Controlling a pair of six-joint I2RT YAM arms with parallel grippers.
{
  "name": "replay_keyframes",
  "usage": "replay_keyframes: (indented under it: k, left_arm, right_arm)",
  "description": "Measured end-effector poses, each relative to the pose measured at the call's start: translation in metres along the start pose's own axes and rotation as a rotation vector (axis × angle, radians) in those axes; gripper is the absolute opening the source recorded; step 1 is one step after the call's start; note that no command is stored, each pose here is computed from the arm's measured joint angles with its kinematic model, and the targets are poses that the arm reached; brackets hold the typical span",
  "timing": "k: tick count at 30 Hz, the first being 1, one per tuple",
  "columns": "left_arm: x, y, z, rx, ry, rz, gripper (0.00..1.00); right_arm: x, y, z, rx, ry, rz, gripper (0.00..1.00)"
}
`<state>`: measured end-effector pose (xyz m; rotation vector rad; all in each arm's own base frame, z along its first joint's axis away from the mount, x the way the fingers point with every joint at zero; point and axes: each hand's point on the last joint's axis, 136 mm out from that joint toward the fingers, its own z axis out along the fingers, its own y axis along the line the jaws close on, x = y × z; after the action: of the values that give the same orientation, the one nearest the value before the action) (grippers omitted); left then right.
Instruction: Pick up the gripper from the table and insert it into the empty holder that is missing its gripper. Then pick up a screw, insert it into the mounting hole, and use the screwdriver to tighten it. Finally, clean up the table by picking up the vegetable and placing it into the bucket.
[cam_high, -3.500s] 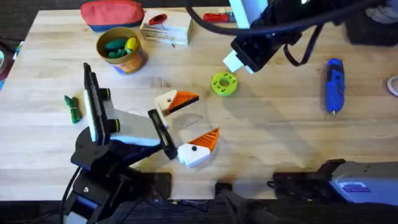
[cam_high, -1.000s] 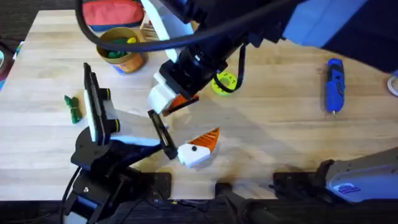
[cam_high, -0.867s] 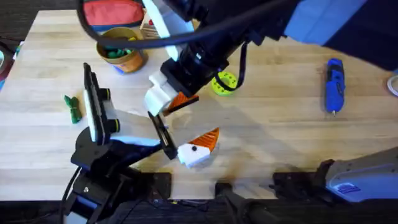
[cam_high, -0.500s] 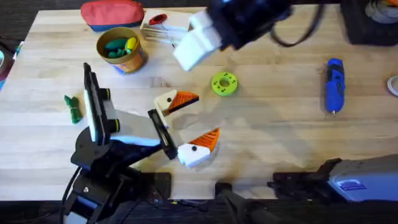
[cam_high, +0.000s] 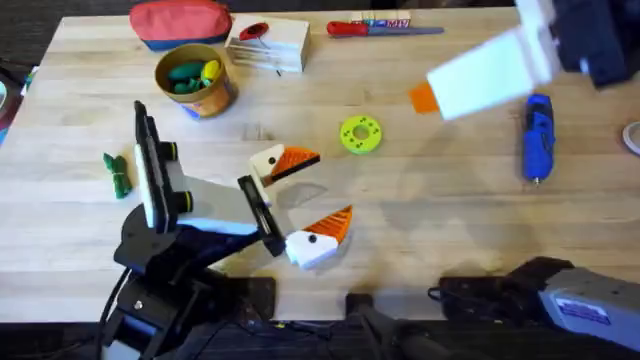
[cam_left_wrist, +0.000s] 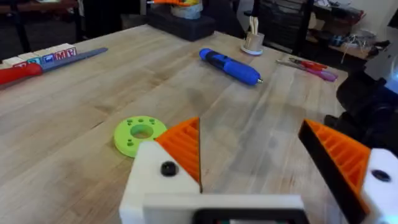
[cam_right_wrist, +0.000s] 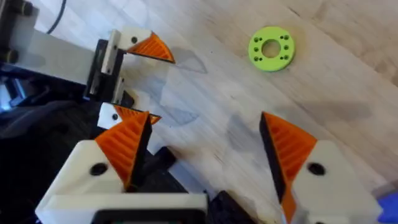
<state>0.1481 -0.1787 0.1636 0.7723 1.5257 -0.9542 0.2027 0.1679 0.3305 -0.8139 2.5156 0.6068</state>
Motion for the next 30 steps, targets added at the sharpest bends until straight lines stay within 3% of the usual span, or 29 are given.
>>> replay_keyframes:
  k: [5, 6, 12, 13, 16, 20, 22, 30]
  left_arm:
    - [0.000, 0.000, 0.000, 0.000, 0.001, 0.000, 0.978]
    - [0.000, 0.000, 0.000, 0.000, 0.000, 0.000, 0.978]
    - [0.000, 0.000, 0.000, 0.000, 0.000, 0.000, 0.976]
    - [0.000, 0.000, 0.000, 0.000, 0.000, -0.001, 0.943]
    - [0.000, 0.000, 0.000, 0.000, 0.000, 0.000, 0.636]
    - [0.000, 0.000, 0.000, 0.000, 0.000, 0.005, 0.063]
    - [0.000, 0.000, 0.000, 0.000, 0.000, 0.006, 0.009]
    - [0.000, 0.000, 0.000, 0.000, 0.000, 0.007, 0.006]
  right_arm:
    - [0.023, 0.013, 0.017, -0.102, -0.025, -0.013, 0.992]
    - [0.041, 0.021, 0.034, -0.184, -0.016, -0.013, 0.993]
    - [0.074, 0.038, 0.054, -0.343, 0.038, -0.055, 0.992]
    - [0.076, 0.040, 0.055, -0.358, 0.040, -0.062, 0.993]
    - [0.077, 0.043, 0.056, -0.387, 0.036, -0.088, 0.992]
    - [0.072, 0.045, 0.057, -0.404, 0.016, -0.125, 0.992]
    - [0.069, 0.044, 0.059, -0.407, 0.010, -0.137, 0.992]
    - [0.061, 0.044, 0.061, -0.406, -0.020, -0.166, 0.992]
